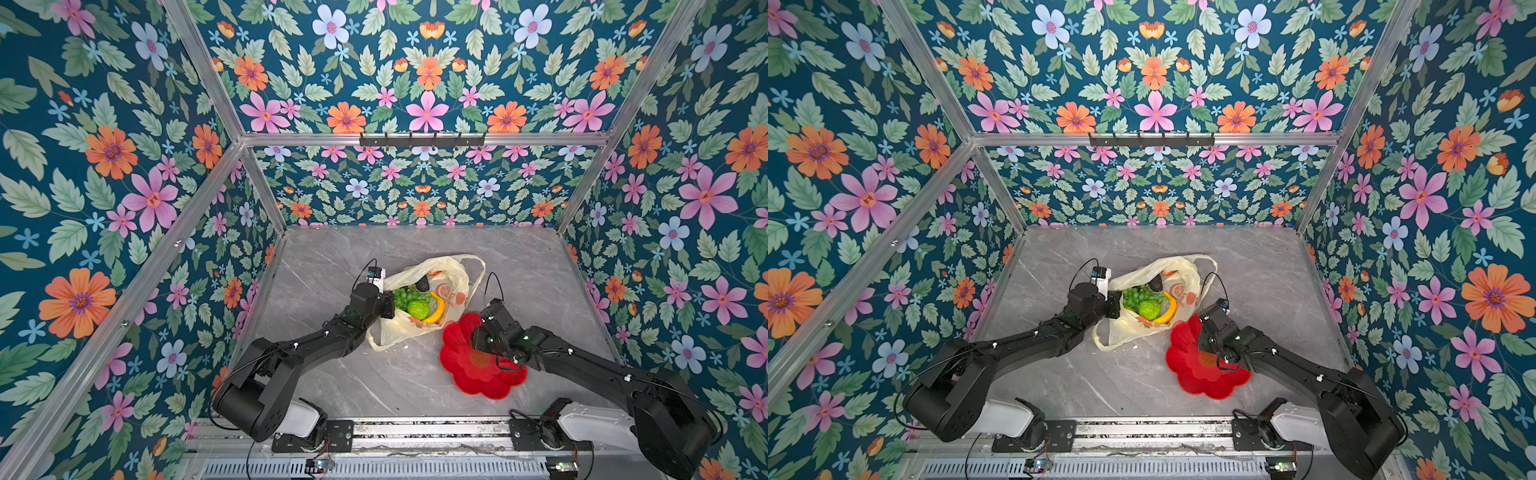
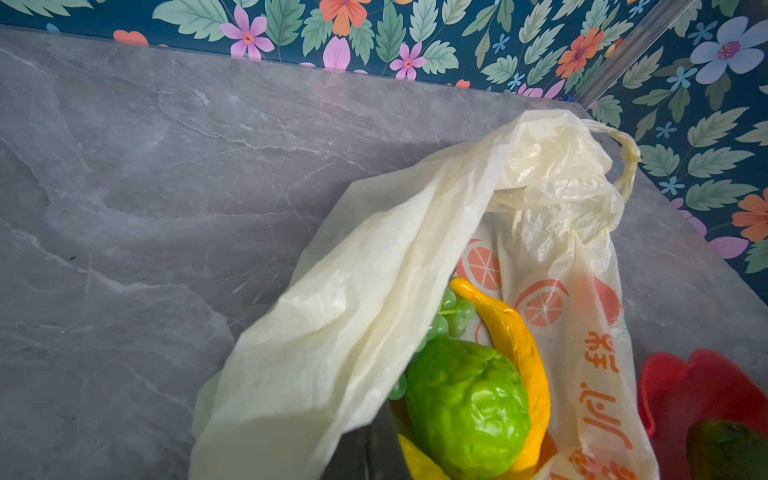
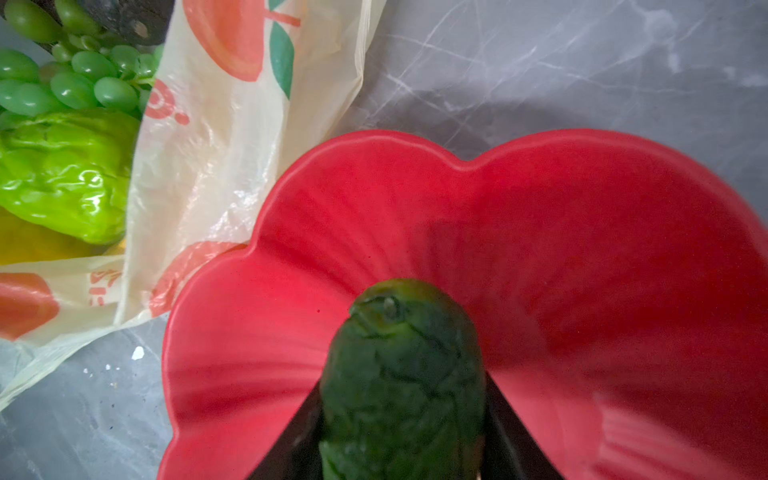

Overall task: Take the fake fruits out of the plastic bag
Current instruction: 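Carry the avocado to the red plate and open the right gripper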

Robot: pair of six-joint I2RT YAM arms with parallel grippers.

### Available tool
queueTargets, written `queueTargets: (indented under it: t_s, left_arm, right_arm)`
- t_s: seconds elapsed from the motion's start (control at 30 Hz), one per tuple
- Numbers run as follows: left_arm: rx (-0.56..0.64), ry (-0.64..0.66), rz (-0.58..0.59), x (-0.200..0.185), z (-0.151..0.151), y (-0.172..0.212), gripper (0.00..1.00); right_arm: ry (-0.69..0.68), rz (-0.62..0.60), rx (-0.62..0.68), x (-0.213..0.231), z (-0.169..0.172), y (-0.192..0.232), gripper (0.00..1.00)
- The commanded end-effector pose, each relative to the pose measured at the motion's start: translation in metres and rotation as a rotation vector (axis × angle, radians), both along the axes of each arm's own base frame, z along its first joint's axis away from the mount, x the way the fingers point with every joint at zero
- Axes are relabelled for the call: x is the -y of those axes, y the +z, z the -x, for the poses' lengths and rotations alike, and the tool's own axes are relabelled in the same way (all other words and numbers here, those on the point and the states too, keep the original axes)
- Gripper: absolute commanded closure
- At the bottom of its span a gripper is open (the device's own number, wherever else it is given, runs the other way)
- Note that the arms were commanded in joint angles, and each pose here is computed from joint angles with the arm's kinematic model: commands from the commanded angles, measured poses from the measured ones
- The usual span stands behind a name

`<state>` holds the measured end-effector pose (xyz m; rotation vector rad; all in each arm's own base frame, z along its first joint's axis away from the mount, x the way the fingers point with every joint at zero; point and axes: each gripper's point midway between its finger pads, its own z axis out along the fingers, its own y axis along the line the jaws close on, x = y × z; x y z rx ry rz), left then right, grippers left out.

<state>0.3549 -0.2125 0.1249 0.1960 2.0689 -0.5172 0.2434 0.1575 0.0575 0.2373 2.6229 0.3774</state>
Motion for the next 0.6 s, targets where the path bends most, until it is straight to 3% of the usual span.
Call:
queueTargets:
  t_s: [0.0, 0.27, 0.57]
  left_arm:
    - [0.007, 0.005, -0.011, -0.001, -0.002, 0.001, 1.0]
    - [0.005, 0.008, -0.017, -0.001, -0.003, 0.0, 1.0]
    - [0.005, 0.02, -0.017, -0.003, -0.003, -0.001, 1.0]
  right_arm:
    - [0.007, 0.008, 0.032, -0.002, -0.007, 0.001, 0.54]
    - [0.019, 0.033, 0.016, -0.005, -0.01, -0.01, 0.54]
    - [0.016, 0.067, -0.015, -0.004, -0.009, -0.019, 0.42]
